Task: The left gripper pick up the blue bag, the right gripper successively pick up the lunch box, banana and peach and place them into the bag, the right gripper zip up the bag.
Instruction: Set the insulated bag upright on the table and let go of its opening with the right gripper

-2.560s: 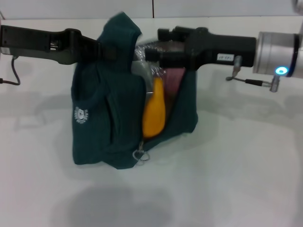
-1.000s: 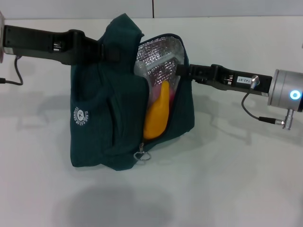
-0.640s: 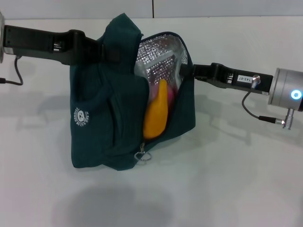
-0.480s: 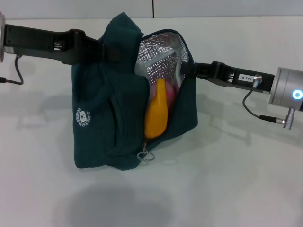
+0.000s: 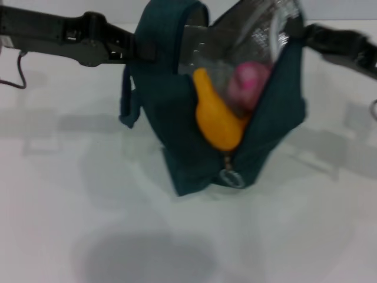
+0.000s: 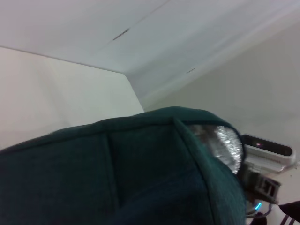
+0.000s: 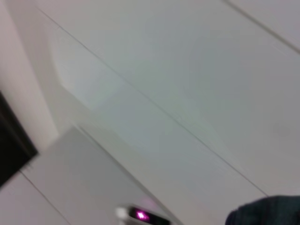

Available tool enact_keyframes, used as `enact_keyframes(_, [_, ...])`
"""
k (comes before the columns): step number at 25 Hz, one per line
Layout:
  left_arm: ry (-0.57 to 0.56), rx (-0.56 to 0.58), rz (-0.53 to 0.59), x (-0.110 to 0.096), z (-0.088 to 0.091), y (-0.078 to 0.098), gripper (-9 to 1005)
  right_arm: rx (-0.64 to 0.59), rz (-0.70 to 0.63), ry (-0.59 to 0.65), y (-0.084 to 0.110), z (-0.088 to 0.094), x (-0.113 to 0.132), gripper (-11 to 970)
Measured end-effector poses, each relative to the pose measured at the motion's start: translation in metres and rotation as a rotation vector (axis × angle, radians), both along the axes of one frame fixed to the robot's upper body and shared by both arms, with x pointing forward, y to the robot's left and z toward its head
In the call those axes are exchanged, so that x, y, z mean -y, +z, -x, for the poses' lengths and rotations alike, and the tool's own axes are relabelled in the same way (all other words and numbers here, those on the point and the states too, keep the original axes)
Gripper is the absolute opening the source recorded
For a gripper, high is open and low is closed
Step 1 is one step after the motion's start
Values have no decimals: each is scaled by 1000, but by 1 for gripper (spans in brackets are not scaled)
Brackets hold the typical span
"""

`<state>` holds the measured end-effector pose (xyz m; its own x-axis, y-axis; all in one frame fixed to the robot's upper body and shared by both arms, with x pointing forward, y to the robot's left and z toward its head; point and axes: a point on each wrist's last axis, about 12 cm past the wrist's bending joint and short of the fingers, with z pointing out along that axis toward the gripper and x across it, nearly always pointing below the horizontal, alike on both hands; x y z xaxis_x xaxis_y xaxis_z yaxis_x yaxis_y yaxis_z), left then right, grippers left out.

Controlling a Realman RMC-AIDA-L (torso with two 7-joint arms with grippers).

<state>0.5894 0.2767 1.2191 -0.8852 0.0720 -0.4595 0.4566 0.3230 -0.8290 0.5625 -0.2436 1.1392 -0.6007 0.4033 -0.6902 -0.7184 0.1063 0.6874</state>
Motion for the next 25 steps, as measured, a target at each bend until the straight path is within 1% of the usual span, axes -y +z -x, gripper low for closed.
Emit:
enact_keyframes(3, [-11, -19, 11, 8, -4, 0, 84, 14, -42, -6, 6, 8, 19, 32])
enact_keyframes(6, [3, -50, 3, 18, -8, -11, 85, -9, -44, -19, 3, 12, 28, 31])
enact_keyframes(8, [23, -60, -27, 27, -13, -23, 85, -39, -33, -38, -5, 15, 31, 31])
enact_keyframes(13, [59, -43, -66, 43, -20, -43, 86, -95, 64, -84, -22, 12, 29, 30])
enact_keyframes(16, [84, -36, -94, 48, -22, -51, 86, -121, 125, -97, -30, 7, 24, 30])
enact_keyframes(21, [87, -32, -98, 50, -22, -54, 87, -128, 151, -102, -32, 4, 20, 30])
enact_keyframes(25, [82, -41, -81, 47, -19, -54, 87, -125, 136, -117, -30, 4, 25, 29])
